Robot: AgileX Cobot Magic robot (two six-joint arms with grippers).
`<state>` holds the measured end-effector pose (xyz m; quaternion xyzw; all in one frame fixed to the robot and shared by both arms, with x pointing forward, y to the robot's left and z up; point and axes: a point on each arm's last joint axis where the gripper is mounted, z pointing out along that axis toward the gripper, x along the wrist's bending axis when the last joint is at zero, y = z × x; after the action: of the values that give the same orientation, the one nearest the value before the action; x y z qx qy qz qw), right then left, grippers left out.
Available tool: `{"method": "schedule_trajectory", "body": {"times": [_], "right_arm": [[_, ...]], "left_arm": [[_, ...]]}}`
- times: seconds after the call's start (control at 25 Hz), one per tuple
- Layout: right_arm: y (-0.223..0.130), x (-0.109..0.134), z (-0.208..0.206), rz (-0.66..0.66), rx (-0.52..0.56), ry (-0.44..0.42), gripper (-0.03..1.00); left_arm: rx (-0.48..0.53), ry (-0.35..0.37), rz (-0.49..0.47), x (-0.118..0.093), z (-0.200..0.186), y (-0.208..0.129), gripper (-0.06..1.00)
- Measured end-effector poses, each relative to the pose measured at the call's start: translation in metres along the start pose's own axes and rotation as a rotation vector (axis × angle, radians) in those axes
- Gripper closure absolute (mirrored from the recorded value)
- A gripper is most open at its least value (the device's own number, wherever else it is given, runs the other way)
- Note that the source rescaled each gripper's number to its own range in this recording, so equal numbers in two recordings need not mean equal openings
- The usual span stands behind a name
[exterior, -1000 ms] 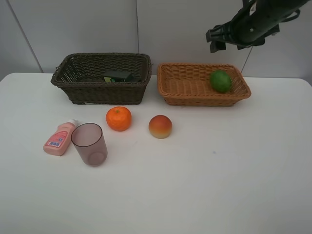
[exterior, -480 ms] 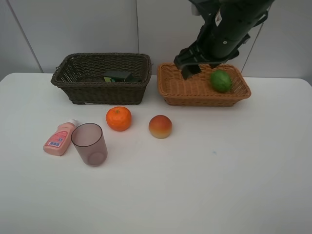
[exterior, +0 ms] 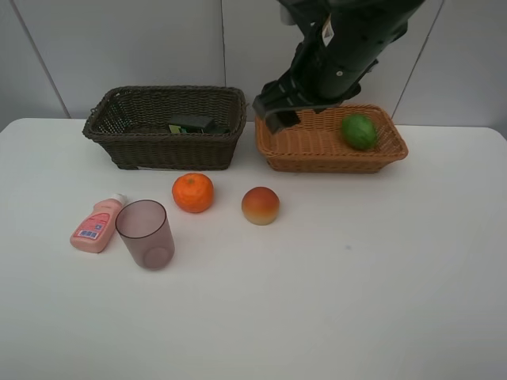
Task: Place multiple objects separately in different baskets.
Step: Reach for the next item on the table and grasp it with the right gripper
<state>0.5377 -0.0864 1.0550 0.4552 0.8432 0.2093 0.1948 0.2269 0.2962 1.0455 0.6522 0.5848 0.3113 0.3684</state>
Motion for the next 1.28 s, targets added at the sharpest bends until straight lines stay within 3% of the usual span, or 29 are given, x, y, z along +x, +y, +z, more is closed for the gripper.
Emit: {"method": "schedule_trajectory", "body": {"times": [0.12,0.28,0.4,0.64,0.92,1.28], "right_arm": [[0.002,0.002,0.0,0.015,-0.026,0.02,0.33],[0.003,0.002,0.0,0.017,-0.029,0.023,0.08],[0.002,0.003,0.0,0.023,-0.022,0.024,-0.01],[-0.002,0.014,0.006,0.101,0.03,0.075,-0.03],[-0.012,0.039,0.037,0.092,0.137,0.119,-0.03],[-0.031,0.05,0.09,0.087,0.287,0.111,-0.03]], "left_arm": [[0.0,0.001,0.0,0.0,0.0,0.0,-0.05],[0.0,0.001,0.0,0.0,0.0,0.0,-0.05],[0.0,0.001,0.0,0.0,0.0,0.0,-0.05],[0.0,0.001,0.0,0.0,0.0,0.0,-0.05],[0.0,0.001,0.0,0.0,0.0,0.0,-0.05],[0.0,0.001,0.0,0.0,0.0,0.0,-0.05]]}}
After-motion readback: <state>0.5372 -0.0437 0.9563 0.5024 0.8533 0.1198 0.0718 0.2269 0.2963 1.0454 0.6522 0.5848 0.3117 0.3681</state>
